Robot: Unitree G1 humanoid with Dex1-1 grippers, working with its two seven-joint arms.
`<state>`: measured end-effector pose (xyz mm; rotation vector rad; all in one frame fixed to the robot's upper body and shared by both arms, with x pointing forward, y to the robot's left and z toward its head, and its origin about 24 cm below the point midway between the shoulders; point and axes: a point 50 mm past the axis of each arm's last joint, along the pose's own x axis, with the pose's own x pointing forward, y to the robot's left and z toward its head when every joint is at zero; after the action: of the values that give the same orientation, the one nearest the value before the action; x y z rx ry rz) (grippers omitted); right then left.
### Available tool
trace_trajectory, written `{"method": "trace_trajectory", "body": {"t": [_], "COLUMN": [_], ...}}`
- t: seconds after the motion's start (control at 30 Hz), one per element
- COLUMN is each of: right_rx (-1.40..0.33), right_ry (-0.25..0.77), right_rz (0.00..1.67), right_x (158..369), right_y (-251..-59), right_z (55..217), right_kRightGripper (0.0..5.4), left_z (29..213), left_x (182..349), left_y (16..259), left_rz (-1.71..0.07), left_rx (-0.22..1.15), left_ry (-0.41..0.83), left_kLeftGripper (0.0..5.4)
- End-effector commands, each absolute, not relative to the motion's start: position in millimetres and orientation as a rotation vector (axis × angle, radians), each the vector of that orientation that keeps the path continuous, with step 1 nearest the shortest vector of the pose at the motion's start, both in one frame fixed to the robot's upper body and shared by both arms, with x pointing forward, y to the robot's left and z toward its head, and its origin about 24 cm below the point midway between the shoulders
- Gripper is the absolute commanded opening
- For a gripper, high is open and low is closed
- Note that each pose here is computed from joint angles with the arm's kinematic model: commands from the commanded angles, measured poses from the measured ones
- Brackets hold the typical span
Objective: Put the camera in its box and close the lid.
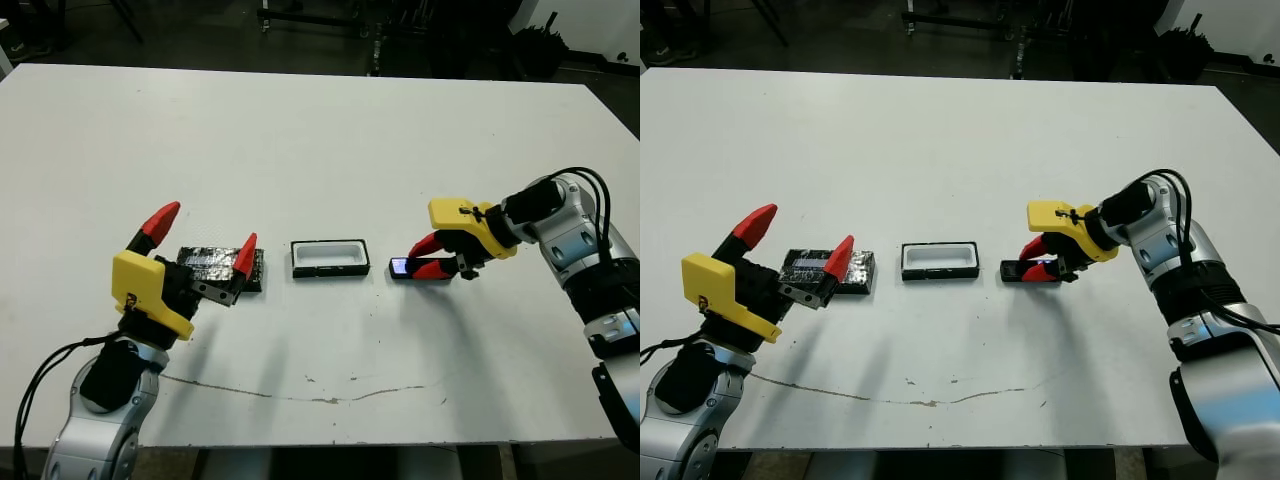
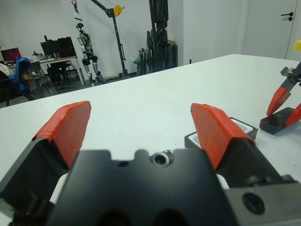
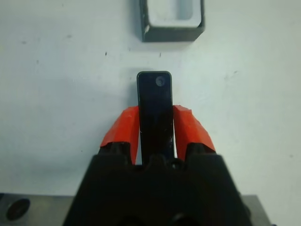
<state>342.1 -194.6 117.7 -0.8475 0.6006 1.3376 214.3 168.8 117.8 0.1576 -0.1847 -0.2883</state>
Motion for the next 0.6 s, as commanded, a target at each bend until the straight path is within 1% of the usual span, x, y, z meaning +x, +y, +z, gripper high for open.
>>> {"method": "trace_trajectory", "body": {"t": [0.03,0.1,0.27,0.33,0.47,0.6], "right_rx": [-0.753,-0.719,-0.666,-0.61,-0.554,-0.526], "right_ry": [0.627,0.627,0.576,0.568,0.498,0.471], "right_rz": [1.278,1.26,1.232,1.226,1.233,1.23], "right_x": [342.5,343.0,343.4,343.4,344.1,346.8], "right_y": [-201.8,-202.4,-202.1,-202.3,-201.8,-198.4], "right_z": [117.5,118.2,125.0,127.4,133.2,137.2], "right_kRightGripper": [1.66,1.66,1.66,1.66,1.66,1.66], "left_z": [115.8,115.8,116.0,115.9,116.2,116.2], "left_x": [213.1,212.9,213.1,213.2,213.6,213.9], "left_y": [169.8,169.5,169.2,169.0,168.2,167.8], "left_rz": [-0.278,-0.28,-0.279,-0.282,-0.283,-0.283], "left_rx": [0.162,0.156,0.169,0.163,0.165,0.162], "left_ry": [-0.175,-0.173,-0.176,-0.177,-0.175,-0.175], "left_kLeftGripper": [5.4,5.4,5.4,5.4,5.4,5.4]}}
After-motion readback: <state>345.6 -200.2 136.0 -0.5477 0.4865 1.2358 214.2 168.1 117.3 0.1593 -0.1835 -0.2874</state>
